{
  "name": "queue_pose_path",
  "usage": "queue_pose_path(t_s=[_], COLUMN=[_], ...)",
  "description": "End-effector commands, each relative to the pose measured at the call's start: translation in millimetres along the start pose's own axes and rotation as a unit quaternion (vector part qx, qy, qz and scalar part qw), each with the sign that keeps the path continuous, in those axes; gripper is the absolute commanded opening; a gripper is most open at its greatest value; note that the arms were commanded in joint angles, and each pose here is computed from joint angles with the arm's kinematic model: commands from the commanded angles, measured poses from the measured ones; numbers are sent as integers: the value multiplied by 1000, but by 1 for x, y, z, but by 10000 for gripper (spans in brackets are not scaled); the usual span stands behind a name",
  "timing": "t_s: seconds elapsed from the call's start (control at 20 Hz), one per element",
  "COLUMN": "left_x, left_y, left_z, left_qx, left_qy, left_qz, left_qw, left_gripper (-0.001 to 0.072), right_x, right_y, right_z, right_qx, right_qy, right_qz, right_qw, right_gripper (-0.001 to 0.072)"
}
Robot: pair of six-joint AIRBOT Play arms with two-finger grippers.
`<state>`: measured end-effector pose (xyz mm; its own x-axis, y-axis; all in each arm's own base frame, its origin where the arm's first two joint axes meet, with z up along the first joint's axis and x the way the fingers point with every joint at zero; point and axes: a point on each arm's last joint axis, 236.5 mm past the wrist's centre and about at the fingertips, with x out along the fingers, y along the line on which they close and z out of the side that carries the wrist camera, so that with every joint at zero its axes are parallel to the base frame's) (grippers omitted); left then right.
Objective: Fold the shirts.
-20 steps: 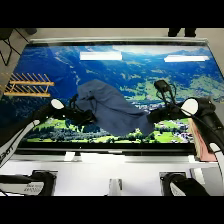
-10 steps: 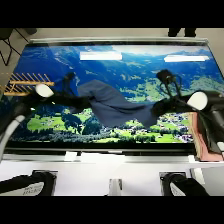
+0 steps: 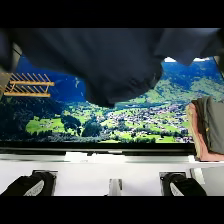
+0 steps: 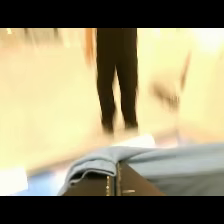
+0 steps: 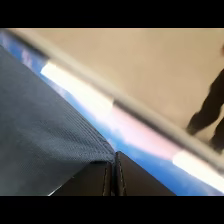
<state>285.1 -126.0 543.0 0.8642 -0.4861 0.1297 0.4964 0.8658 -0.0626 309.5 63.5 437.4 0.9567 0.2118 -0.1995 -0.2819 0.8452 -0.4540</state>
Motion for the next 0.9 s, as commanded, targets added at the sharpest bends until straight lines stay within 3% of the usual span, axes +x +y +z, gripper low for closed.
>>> queue_pose_path(t_s=[0.0,0.2,0.4,0.65,0.85], left_x=[-59,-39,3,32,30], left_y=[-17,3,29,60,74], left_z=[59,13,-75,-288,-432], left_qx=[15,16,-11,-93,-159], left_qy=[-85,-8,121,380,502], left_qz=[16,39,48,50,61], left_qw=[996,999,991,919,848], left_gripper=[36,36,36,37,37], right_x=[-72,-82,-32,111,247], right_y=[-23,-21,-1,41,100], right_z=[37,30,-28,-121,-205], right_qx=[-8,-10,-11,-5,34], right_qy=[-65,-53,79,246,293], right_qz=[-52,-50,5,102,166], right_qw=[996,997,997,964,941], right_gripper=[23,23,23,23,23])
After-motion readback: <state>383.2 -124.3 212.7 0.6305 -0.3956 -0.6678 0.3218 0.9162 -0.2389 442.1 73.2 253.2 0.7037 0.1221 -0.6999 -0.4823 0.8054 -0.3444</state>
